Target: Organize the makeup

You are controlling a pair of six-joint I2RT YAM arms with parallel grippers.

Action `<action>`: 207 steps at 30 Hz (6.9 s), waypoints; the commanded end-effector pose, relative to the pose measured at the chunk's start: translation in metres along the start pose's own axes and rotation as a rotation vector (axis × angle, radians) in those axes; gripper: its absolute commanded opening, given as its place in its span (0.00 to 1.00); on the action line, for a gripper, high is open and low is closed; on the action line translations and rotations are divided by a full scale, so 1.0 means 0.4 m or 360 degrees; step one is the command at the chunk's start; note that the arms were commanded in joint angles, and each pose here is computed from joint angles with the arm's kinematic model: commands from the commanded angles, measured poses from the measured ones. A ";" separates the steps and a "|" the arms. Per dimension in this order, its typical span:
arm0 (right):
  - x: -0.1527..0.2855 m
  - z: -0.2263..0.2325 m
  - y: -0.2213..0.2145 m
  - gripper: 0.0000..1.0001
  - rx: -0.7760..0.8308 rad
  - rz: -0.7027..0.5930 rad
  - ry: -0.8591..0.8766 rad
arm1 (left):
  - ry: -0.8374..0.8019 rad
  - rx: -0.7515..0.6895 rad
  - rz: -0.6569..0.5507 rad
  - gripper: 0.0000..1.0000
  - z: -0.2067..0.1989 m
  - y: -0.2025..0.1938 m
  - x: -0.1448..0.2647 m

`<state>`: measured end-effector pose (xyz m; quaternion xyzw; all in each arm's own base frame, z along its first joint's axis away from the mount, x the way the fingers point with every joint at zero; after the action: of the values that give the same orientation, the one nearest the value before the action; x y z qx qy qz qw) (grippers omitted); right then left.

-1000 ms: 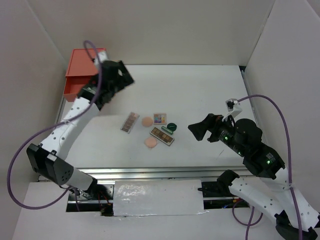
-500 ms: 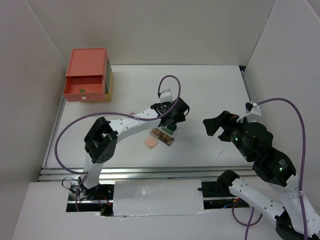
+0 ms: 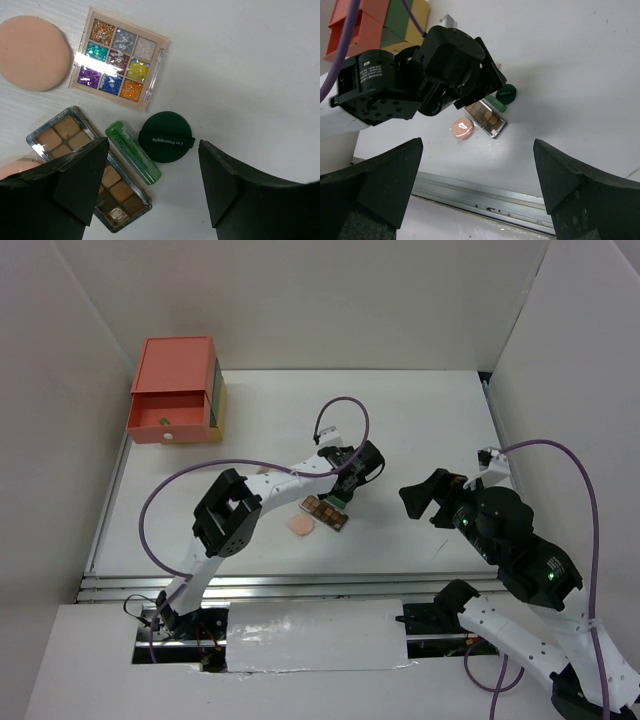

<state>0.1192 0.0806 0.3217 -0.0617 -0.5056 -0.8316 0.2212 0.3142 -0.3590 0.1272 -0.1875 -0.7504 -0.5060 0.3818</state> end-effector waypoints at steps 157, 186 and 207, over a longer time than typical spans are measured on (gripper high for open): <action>-0.087 0.072 -0.035 1.00 0.0051 0.0136 0.0302 | -0.0152 0.0998 -0.0983 0.40 0.791 0.734 0.012; -0.137 0.063 -0.051 1.00 0.0152 0.0172 0.0224 | -0.0200 0.0955 -0.0978 0.44 0.755 0.800 -0.146; -0.145 0.069 -0.063 1.00 0.0170 0.0176 0.0295 | -0.0300 0.1110 -0.0916 0.74 0.800 0.634 -0.116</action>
<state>0.1526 0.1284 0.2892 -0.0336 -0.5199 -0.7904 0.3222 0.3817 0.0385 0.1675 0.1083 -0.9135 -0.3009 0.2513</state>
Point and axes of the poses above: each gripper's point midway between its finger pads, its own x axis back along the fingers, its own z axis along the line the jaws close on, y = z × x, the point moved 7 cm from there along x, back along the fingers, and after that the axes turned 1 degree about x, right-handed, at the moved point
